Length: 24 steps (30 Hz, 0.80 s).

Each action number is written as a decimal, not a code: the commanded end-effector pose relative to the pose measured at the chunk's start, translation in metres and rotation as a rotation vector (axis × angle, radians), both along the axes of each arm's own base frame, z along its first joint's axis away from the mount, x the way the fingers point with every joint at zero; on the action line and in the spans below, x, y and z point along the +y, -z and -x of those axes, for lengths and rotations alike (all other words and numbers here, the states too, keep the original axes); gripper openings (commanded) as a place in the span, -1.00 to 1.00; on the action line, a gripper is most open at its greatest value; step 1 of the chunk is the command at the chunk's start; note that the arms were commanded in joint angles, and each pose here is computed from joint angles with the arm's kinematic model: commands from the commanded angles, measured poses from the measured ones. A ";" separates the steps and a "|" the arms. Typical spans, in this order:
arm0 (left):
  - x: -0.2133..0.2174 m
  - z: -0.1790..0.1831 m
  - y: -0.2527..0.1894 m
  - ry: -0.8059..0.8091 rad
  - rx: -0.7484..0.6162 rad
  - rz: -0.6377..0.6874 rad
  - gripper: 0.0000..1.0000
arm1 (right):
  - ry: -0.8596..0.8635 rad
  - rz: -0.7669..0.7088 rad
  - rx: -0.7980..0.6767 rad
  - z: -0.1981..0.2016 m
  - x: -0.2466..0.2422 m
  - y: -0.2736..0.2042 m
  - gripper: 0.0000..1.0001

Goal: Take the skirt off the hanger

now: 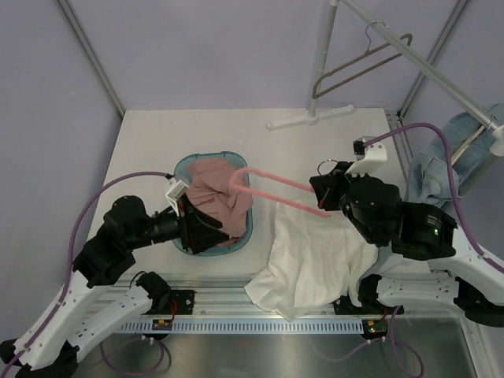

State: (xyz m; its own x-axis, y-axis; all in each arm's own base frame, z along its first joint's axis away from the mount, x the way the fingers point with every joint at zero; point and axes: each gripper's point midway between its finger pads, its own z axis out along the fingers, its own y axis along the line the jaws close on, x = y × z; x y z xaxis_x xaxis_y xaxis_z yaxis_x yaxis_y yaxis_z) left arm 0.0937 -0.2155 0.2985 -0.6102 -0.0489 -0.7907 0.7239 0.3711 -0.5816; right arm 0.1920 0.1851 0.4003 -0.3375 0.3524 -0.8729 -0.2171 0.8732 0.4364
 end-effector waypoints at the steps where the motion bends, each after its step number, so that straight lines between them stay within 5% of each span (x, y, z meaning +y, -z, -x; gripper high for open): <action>1: 0.008 0.005 -0.077 0.008 -0.260 0.106 0.18 | -0.121 0.075 0.010 0.012 0.006 0.010 -1.00; 5: 0.020 0.009 -0.110 -0.016 -0.370 0.104 0.22 | -0.274 0.109 0.060 0.032 0.019 0.027 -1.00; 11: 0.027 0.022 -0.098 0.057 -0.405 0.003 0.40 | -0.432 0.122 0.111 0.057 0.027 0.039 -1.00; 24: -0.009 0.029 -0.084 0.275 -0.337 0.090 0.42 | -0.431 0.112 0.180 0.047 0.068 0.053 -1.00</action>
